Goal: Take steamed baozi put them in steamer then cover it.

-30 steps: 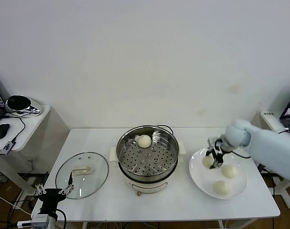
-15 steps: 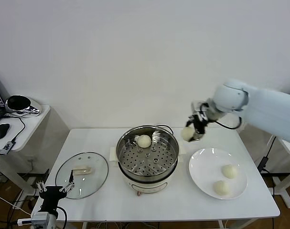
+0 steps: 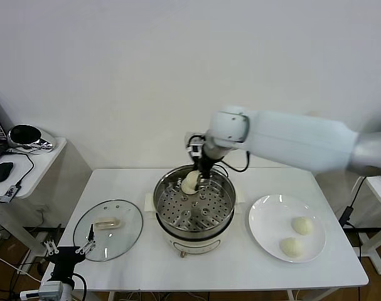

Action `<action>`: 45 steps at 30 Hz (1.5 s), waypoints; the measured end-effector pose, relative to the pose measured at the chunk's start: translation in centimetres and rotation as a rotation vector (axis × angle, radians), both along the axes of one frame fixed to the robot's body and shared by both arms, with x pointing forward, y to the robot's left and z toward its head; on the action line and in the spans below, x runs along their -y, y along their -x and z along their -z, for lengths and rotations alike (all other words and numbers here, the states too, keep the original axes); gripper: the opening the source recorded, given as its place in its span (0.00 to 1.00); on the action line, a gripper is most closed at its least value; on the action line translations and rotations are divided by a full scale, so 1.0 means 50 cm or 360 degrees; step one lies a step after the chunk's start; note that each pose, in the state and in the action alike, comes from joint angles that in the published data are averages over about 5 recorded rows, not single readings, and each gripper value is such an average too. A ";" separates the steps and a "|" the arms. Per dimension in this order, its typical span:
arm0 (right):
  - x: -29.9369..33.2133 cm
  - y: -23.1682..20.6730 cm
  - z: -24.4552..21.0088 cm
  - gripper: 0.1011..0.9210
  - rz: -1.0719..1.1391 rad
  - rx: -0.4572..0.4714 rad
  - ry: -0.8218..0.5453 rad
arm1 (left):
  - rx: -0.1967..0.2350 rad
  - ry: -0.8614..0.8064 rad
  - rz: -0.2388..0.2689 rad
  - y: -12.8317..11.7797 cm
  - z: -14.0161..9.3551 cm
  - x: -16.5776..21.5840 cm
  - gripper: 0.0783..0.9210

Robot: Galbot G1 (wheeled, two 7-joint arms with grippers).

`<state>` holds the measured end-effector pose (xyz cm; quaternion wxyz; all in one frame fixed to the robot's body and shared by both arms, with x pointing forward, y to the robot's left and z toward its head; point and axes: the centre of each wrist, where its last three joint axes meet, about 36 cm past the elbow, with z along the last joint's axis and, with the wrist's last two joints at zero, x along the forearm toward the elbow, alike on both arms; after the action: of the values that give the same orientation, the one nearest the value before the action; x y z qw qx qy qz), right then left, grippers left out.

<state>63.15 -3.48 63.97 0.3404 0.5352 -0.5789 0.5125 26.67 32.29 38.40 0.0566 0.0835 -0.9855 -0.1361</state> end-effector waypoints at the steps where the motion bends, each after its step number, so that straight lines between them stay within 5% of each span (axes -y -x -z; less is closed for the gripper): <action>1: -0.011 0.000 0.009 0.66 0.0000 -0.0006 0.0002 | 0.0000 0.0000 0.0000 -0.001 0.000 0.000 0.88; 16: -0.105 0.001 0.109 0.67 0.0001 -0.0067 0.0055 | -0.0001 0.0002 -0.0004 -0.003 0.005 -0.004 0.88; 27: -0.089 -0.003 0.071 0.88 -0.0034 -0.0064 0.0084 | -0.0003 0.0003 -0.0004 -0.002 0.007 -0.005 0.88; 45: 0.287 0.037 -0.098 0.88 -0.0114 -0.0058 0.0212 | -0.0009 -0.0022 0.0023 -0.005 0.004 -0.004 0.88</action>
<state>61.30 -17.83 68.85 0.3672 0.5409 -0.5177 0.5519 26.91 32.52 38.23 0.0577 0.0766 -0.9850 -0.1437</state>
